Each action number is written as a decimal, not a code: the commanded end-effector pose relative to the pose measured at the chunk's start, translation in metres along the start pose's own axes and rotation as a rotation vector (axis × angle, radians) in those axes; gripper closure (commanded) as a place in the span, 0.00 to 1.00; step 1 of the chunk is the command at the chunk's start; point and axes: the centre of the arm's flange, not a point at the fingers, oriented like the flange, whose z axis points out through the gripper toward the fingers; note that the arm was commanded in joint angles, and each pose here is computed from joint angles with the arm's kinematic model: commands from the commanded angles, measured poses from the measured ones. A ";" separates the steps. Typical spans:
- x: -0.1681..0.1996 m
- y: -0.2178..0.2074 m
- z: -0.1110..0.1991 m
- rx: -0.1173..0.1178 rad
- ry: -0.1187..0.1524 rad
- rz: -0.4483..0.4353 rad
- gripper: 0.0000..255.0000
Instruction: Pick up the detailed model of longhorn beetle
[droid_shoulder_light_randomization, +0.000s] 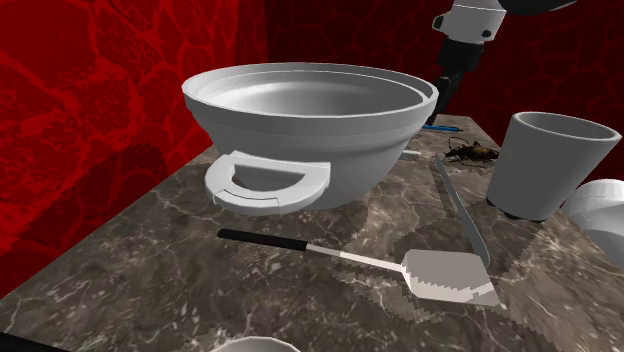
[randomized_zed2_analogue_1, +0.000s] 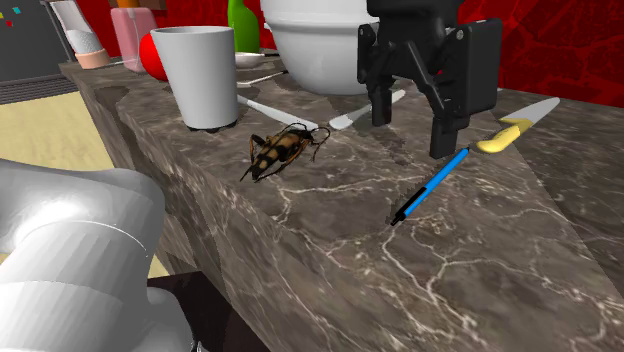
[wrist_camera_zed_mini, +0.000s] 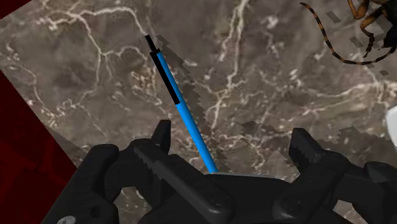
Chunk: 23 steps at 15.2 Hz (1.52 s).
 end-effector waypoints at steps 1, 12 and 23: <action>0.000 0.000 0.000 0.000 0.000 0.000 0.00; -0.083 -0.025 -0.032 0.255 -0.214 -0.068 0.00; -0.087 -0.028 0.008 0.255 -0.214 -0.068 1.00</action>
